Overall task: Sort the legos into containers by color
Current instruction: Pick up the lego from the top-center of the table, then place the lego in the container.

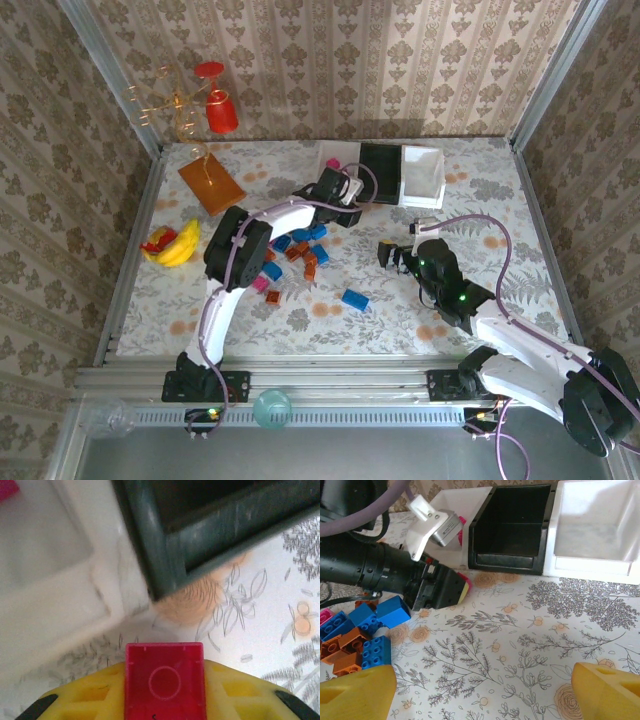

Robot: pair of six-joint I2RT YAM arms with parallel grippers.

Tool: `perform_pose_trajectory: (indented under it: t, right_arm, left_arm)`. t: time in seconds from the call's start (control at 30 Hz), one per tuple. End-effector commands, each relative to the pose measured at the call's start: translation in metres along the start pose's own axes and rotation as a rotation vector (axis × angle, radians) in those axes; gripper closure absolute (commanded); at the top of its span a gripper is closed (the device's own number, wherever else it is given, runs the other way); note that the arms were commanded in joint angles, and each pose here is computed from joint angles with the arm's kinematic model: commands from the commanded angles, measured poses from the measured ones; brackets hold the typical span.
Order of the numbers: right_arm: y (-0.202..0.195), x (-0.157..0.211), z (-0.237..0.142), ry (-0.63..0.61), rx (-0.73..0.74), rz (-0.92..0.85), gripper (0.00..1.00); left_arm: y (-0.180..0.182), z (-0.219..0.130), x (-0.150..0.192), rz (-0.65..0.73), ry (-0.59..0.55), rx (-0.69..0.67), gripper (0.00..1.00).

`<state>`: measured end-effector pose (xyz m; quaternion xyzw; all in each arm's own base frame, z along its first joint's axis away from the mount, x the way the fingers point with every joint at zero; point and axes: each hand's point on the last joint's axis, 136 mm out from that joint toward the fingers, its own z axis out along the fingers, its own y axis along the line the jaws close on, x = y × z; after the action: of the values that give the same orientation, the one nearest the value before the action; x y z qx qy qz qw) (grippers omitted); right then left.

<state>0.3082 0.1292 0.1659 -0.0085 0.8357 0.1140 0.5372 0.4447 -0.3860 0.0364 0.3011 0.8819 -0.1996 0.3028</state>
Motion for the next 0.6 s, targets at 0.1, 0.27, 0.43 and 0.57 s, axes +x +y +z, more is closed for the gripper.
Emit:
perform_pose_trajectory:
  t: [0.1,0.27,0.43,0.57]
  right_arm:
    - [-0.005,-0.004,0.001,-0.022,0.025,0.001,0.08]
    - [-0.004,-0.003,0.003,-0.017,0.020,0.003,0.08]
    - [-0.004,-0.002,0.003,-0.016,0.023,0.000,0.08]
    - [-0.004,-0.002,0.004,-0.011,0.023,-0.002,0.08]
  left_arm:
    - [-0.001,-0.072,-0.047,-0.032,-0.211,-0.027,0.67]
    - [0.037,-0.076,-0.064,-0.087,-0.237,-0.109,0.67]
    - [0.057,-0.059,-0.085,-0.122,-0.231,-0.096,0.66]
    - [0.075,-0.044,-0.103,-0.127,-0.217,-0.113,0.60]
